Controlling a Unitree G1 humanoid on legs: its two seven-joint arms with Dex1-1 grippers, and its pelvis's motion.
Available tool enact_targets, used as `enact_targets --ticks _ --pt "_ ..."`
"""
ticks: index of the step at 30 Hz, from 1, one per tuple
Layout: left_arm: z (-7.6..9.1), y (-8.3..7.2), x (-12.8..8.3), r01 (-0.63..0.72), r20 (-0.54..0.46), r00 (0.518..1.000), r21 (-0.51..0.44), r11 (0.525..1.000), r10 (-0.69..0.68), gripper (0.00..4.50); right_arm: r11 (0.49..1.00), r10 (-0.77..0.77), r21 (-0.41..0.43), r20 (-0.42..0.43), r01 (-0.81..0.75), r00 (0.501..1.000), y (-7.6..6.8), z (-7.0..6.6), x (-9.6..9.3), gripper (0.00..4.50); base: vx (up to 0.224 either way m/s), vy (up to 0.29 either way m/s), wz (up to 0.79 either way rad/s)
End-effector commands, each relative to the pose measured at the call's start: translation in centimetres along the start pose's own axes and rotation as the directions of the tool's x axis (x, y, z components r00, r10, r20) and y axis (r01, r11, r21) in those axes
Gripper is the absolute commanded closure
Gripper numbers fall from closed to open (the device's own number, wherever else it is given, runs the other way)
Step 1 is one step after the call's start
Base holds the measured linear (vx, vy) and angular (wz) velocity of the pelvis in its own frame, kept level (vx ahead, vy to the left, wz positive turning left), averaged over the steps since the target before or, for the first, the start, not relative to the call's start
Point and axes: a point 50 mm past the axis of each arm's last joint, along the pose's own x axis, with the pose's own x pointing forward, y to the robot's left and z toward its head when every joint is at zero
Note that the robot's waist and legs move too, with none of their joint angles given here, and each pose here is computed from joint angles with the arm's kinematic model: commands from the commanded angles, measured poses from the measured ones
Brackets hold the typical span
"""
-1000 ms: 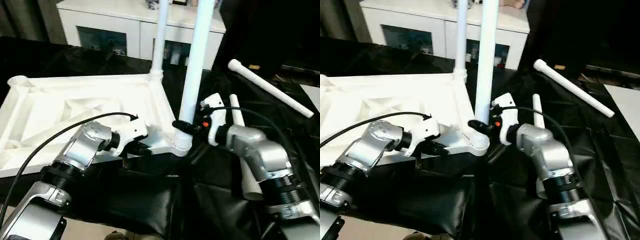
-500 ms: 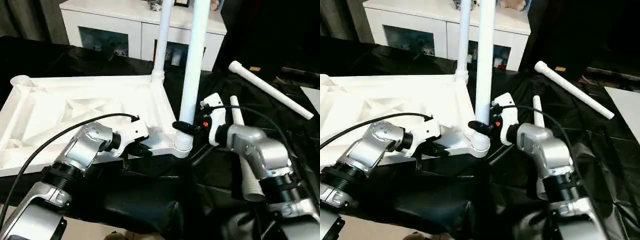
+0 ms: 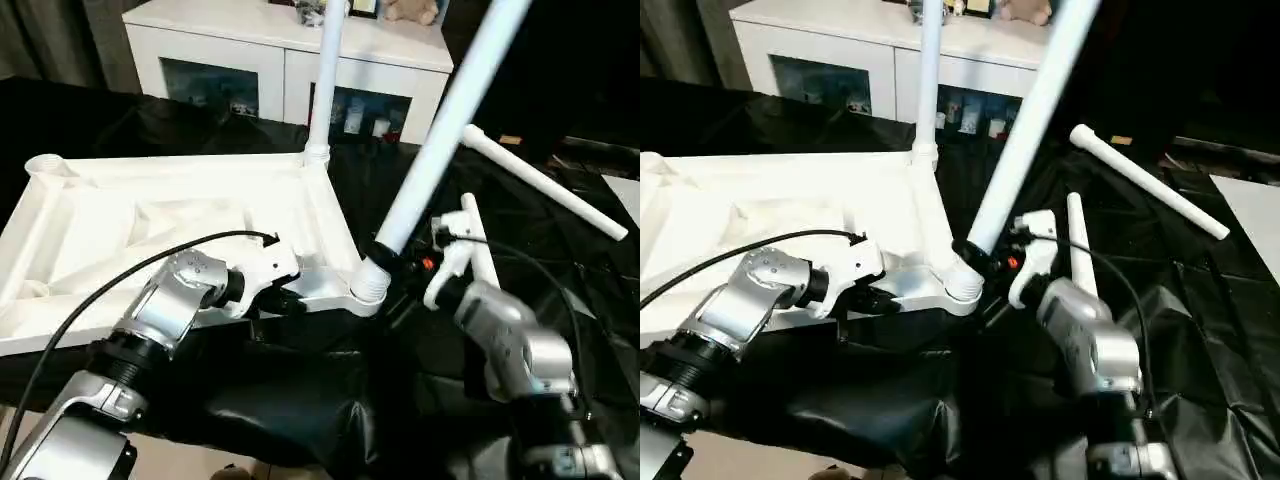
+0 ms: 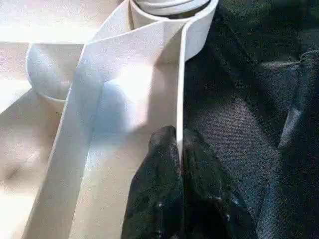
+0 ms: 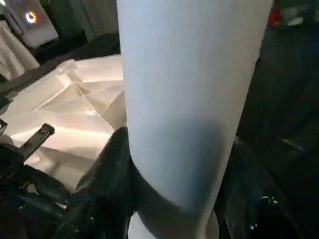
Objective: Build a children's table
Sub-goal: Insert table leg to table base
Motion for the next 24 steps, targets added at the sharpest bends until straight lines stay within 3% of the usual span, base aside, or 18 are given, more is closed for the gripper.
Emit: enact_targets --ticks 1,4,12,17,20,24 --pt "0.7 0.4 -0.4 -0.066 0.094 0.993 -0.036 0.997 0.069 4.50 0.993 -0.106 0.037 -0.098 0.110 0.989 -1.6 -2.6 -1.5 2.64 0.000 0.000 0.00" --pt "0.7 0.2 -0.4 -0.074 0.101 0.992 -0.048 0.996 0.079 4.50 0.994 -0.111 0.009 -0.093 0.112 0.989 -1.4 -3.9 -2.3 2.64 0.000 0.000 0.00" --pt "0.8 0.0 -0.5 -0.084 0.109 0.990 -0.059 0.995 0.090 4.50 0.995 -0.077 -0.069 -0.128 0.069 0.989 -0.7 -4.6 -2.7 2.65 0.000 0.000 0.00" --pt "0.7 -0.1 -0.7 -0.086 0.088 0.992 -0.034 0.996 0.088 4.50 0.992 -0.027 -0.128 -0.223 -0.002 0.974 -0.2 -4.7 -2.0 2.65 0.000 0.000 0.00" --pt "0.8 0.0 -0.7 -0.089 0.076 0.993 -0.014 0.996 0.090 4.50 0.980 0.024 -0.180 -0.326 -0.087 0.945 0.1 -3.9 -1.1 2.65 0.000 0.000 0.00" --pt "0.9 -0.1 -0.7 -0.085 0.070 0.994 -0.006 0.996 0.086 4.50 0.972 0.060 -0.188 -0.389 -0.143 0.919 0.3 -3.6 -0.7 2.65 0.000 0.000 0.00"
